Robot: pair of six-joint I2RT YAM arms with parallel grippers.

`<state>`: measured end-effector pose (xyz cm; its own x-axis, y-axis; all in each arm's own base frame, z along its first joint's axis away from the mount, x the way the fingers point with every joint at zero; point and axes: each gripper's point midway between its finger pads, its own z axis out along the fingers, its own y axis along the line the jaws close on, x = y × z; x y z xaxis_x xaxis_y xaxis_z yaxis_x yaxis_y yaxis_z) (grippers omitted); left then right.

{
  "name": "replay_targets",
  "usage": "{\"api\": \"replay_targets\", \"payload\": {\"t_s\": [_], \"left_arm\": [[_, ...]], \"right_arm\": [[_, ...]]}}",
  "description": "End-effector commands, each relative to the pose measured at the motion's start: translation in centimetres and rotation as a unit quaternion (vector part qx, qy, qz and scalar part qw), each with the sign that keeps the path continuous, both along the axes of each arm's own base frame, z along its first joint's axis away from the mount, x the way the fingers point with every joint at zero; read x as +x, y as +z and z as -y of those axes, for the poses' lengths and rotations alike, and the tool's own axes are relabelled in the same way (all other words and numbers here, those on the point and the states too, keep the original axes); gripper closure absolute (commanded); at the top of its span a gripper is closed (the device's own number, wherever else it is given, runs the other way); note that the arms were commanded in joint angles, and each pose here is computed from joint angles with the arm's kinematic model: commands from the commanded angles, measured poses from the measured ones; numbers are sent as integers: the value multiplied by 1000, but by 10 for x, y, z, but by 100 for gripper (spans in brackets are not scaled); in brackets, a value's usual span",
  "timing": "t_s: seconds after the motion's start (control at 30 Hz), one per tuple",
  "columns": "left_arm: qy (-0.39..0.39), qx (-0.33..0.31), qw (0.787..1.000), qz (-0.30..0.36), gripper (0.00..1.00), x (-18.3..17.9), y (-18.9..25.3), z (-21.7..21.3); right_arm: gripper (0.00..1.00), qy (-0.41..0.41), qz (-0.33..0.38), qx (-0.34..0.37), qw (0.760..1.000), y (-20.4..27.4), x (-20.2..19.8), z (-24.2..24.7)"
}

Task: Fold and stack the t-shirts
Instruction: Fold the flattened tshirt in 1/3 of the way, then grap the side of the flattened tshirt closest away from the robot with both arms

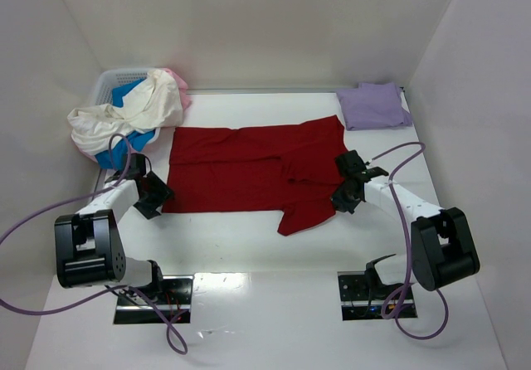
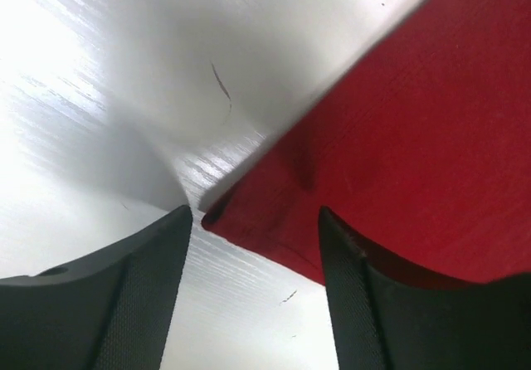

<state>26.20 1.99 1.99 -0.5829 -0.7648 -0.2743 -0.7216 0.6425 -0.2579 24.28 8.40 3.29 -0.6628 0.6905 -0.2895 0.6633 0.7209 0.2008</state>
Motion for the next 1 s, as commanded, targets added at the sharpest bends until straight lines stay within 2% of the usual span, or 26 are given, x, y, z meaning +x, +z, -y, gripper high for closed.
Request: {"api": "replay_targets", "payload": {"t_s": [0.0, 0.03, 0.13, 0.17, 0.23, 0.27, 0.33, 0.53, 0.83, 0.97], "left_arm": [[12, -2, 1000, -4, 35, -1, -6, -1], [12, -2, 1000, -4, 44, -1, -6, -1], [12, -2, 1000, -4, 59, -1, -6, -1], [12, -2, 1000, -4, 70, -1, -6, -1], [14, 2, 1000, -5, 78, -2, -6, -3], [14, 1, 1000, -10, 90, -4, -6, -2], [15, 6, 1000, -6, 100, -2, -2, -4], [-3, 16, 999, 37, 100, 14, 29, -7], [-47, 38, 987, 148, 100, 72, 108, -12], [-58, 48, 985, 157, 100, 90, 110, -17]], "right_arm": [[92, -9, 38, 9, 999, 13, 12, -4], [92, -9, 39, 9, 999, 13, 10, -3], [92, -9, 39, 9, 999, 13, 10, -3], [92, -9, 39, 9, 999, 13, 10, -3], [92, -9, 39, 9, 999, 13, 10, -3], [92, -9, 39, 9, 999, 13, 10, -3], [92, -9, 39, 9, 999, 13, 10, -3], [94, -22, 63, 2, 998, 30, 20, 10], [97, -15, 152, 22, 988, 89, 66, 14], [97, -6, 183, 30, 983, 108, 89, 8]]}}
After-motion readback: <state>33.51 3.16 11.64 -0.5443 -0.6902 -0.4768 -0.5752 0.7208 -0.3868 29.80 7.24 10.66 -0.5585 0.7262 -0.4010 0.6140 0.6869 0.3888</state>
